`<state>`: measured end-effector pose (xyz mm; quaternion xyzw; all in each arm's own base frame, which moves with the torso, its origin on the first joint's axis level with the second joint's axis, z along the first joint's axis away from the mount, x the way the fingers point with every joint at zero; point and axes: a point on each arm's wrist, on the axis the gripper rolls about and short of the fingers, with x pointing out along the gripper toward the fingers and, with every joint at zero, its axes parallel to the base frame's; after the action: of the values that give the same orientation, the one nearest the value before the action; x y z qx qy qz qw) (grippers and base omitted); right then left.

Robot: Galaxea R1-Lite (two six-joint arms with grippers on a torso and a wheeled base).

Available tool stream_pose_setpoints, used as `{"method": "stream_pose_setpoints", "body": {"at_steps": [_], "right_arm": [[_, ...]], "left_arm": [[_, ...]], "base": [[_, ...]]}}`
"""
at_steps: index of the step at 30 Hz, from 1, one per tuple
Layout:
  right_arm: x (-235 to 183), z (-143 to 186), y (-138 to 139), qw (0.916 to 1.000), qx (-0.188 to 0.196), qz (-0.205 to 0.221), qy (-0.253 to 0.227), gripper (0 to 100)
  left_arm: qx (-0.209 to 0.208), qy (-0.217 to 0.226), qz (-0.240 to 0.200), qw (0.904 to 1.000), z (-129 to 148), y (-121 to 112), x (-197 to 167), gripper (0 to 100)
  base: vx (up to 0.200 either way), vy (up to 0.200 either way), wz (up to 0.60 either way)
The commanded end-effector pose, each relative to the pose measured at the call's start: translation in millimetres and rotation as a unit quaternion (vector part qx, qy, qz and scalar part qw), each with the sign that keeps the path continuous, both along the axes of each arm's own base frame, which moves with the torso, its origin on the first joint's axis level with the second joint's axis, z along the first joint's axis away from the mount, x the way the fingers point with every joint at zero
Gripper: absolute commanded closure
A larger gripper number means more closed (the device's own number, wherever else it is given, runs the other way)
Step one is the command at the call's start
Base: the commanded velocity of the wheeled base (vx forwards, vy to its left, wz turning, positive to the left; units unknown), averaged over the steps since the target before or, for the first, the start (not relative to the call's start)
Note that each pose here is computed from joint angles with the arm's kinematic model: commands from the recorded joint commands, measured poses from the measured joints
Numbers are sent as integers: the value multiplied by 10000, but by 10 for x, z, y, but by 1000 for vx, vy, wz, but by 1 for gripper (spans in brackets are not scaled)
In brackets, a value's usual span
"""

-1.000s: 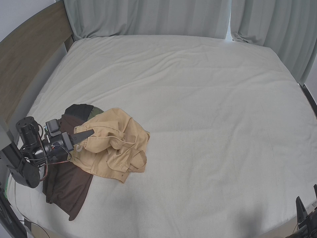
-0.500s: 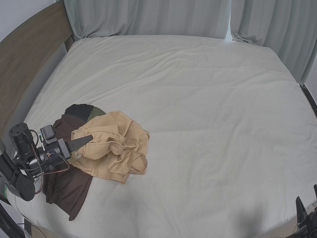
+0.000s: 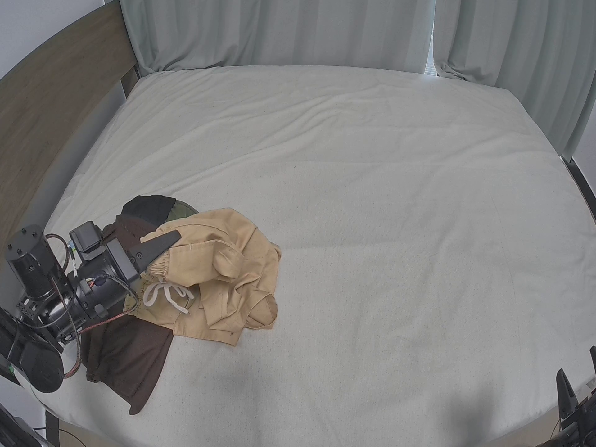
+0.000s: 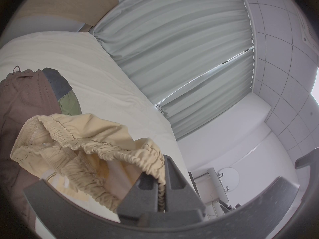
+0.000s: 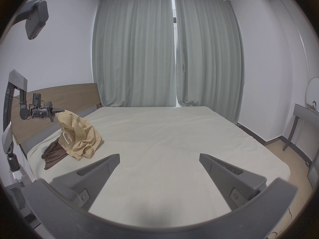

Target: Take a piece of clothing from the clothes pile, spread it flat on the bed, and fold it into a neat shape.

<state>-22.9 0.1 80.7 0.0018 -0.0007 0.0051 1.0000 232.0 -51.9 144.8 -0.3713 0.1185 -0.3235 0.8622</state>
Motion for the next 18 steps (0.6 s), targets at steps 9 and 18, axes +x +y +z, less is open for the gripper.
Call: {"method": "stream_pose_setpoints", "body": {"at_steps": [9, 18], "right_arm": [[2, -52, 0, 10000, 5, 10, 15, 0], [2, -52, 0, 10000, 13, 10, 15, 0]], "left_arm": [[-172, -260, 186, 9993, 147, -300, -41, 100], [-720, -181, 303, 9968, 322, -458, -117, 100]], "base": [[0, 0, 0], [0, 0, 0]]}}
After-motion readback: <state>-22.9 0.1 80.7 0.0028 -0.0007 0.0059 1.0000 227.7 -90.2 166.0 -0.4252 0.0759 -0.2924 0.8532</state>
